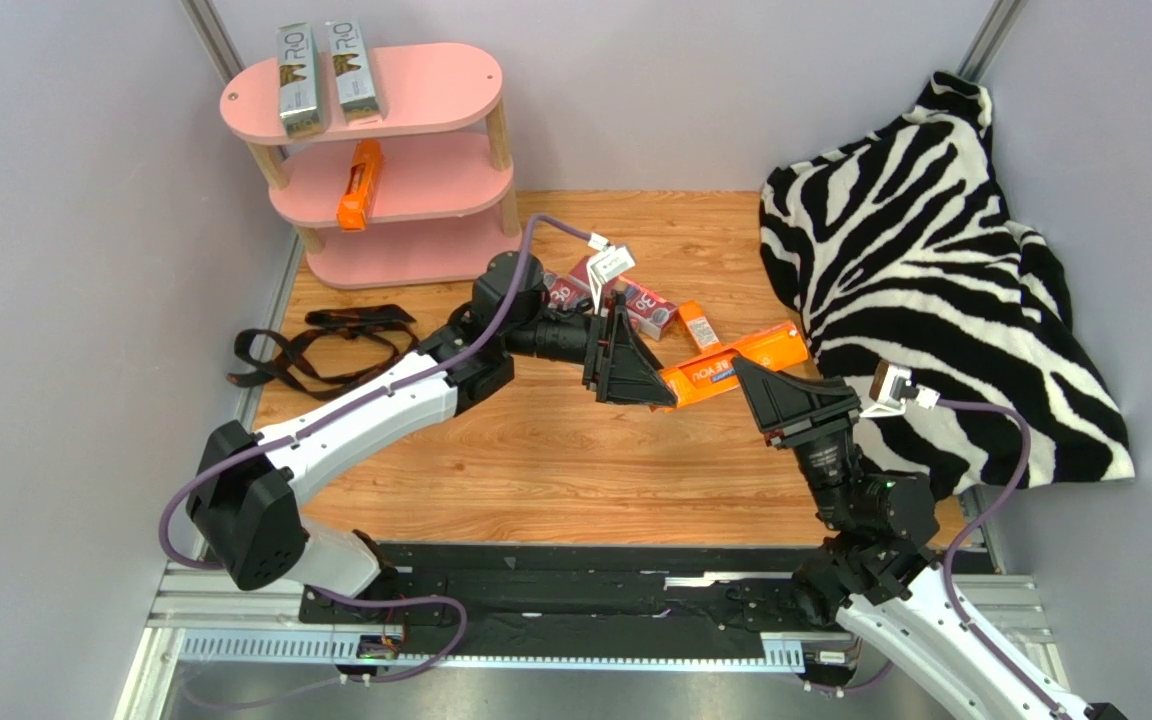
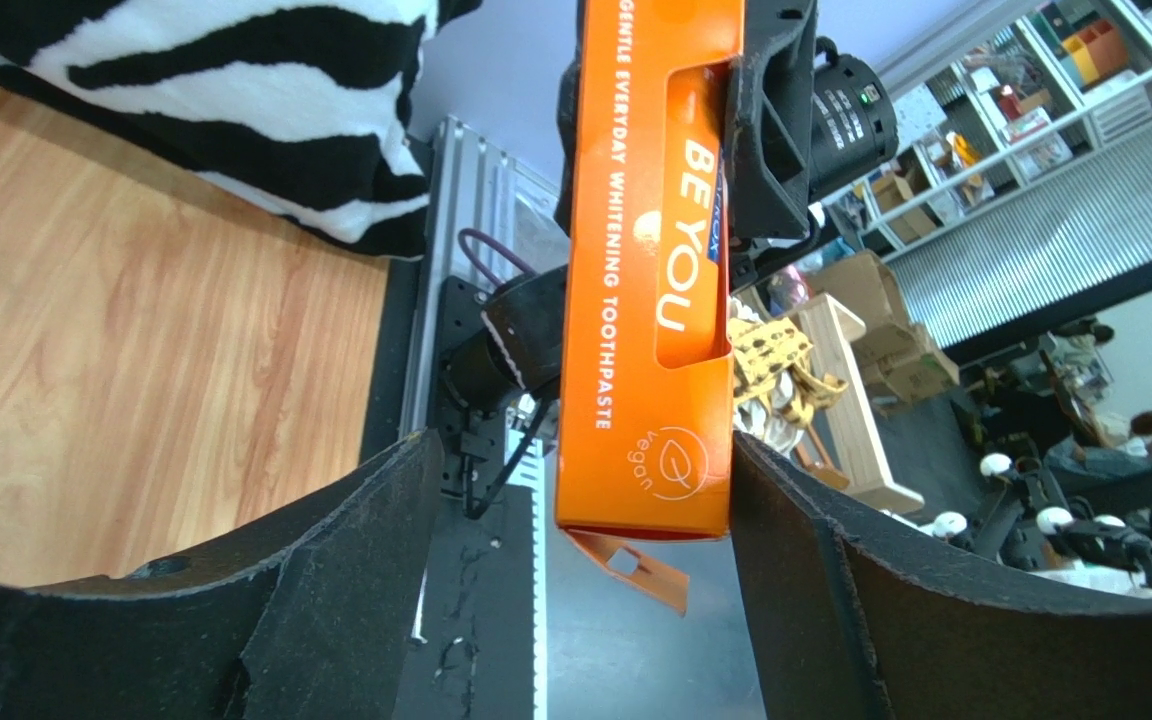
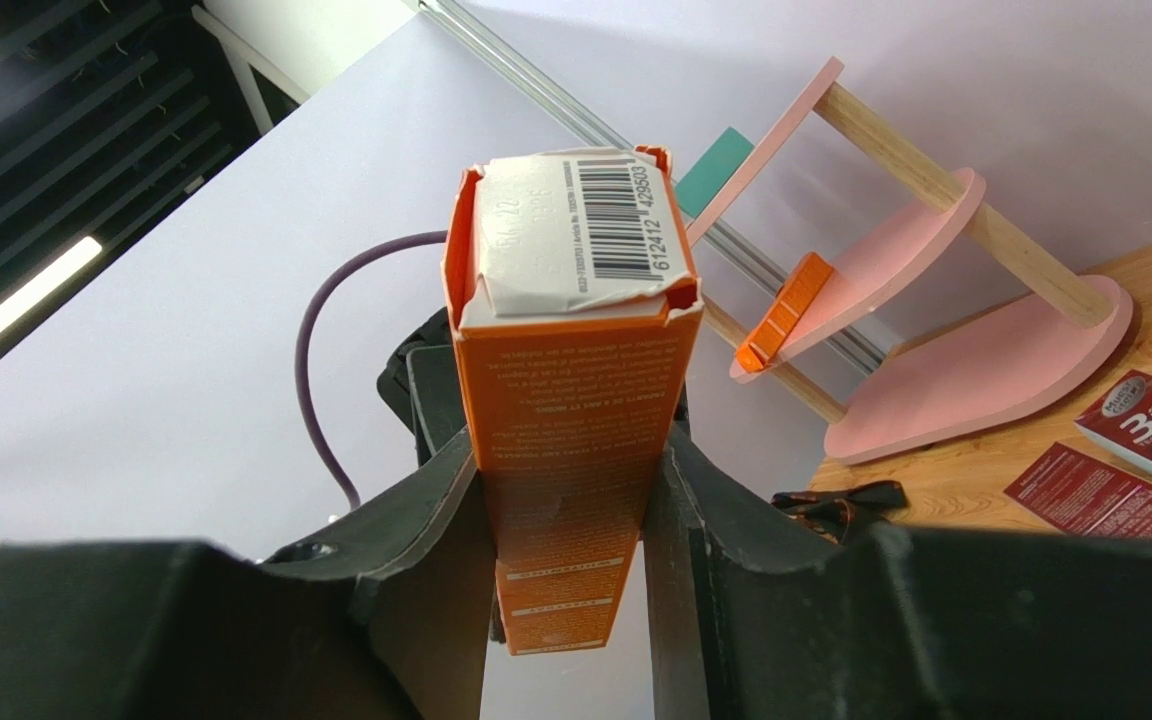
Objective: Place and organize the toothpastes onto the shelf
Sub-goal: Pick up the toothpaste from the center of the board.
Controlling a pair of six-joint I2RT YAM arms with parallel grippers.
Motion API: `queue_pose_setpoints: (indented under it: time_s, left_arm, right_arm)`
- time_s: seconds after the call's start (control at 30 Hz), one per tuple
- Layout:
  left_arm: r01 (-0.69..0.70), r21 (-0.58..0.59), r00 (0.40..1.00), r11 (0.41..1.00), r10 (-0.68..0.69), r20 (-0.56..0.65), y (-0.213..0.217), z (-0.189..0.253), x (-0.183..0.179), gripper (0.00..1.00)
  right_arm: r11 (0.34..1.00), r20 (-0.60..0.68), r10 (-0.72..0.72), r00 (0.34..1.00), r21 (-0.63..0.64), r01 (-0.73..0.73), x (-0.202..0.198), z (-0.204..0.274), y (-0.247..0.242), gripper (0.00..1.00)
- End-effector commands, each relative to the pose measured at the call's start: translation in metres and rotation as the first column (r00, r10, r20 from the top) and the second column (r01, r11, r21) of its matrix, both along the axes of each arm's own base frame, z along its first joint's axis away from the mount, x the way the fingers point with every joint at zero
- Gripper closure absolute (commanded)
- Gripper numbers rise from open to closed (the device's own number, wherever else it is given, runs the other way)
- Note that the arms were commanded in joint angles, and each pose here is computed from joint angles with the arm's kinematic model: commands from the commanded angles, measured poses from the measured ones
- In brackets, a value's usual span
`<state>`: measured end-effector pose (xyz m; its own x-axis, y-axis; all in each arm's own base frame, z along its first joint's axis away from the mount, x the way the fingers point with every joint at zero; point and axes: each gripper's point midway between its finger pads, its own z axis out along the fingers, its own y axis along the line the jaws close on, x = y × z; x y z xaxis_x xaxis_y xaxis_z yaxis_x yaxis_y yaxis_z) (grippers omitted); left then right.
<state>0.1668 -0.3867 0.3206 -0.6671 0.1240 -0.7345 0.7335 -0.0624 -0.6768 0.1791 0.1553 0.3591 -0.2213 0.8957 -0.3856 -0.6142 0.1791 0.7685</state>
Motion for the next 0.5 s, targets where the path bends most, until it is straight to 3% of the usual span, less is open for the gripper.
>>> queue_pose_setpoints:
  time_s: [0.0, 0.13, 0.3, 0.47]
  left_arm:
    - [0.049, -0.042, 0.998, 0.998, -0.047, 0.047, -0.0074, 0.0126, -0.0093, 0.25]
    - [0.059, -0.065, 0.998, 0.996, -0.057, 0.038, -0.0074, 0.0127, -0.0129, 0.31]
    - [0.05, -0.082, 0.998, 0.995, -0.047, 0.041, -0.006, 0.0178, -0.013, 0.46]
    - [0.034, -0.084, 0.999, 0.996, -0.03, 0.041, -0.005, 0.0193, -0.012, 0.51]
  right_arm:
    - [0.999, 0.07, -0.01, 0.997, 0.051, 0.006, -0.012, 0.0277, -0.0108, 0.68]
    - [0.999, 0.065, -0.009, 0.998, 0.051, 0.006, -0.0118, 0.0252, -0.0108, 0.68]
    - [0.999, 0.056, -0.014, 0.998, 0.045, 0.011, -0.0115, 0.0229, -0.0117, 0.65]
    - [0.999, 0.041, -0.016, 0.999, 0.045, 0.014, -0.0102, 0.0192, -0.0122, 0.58]
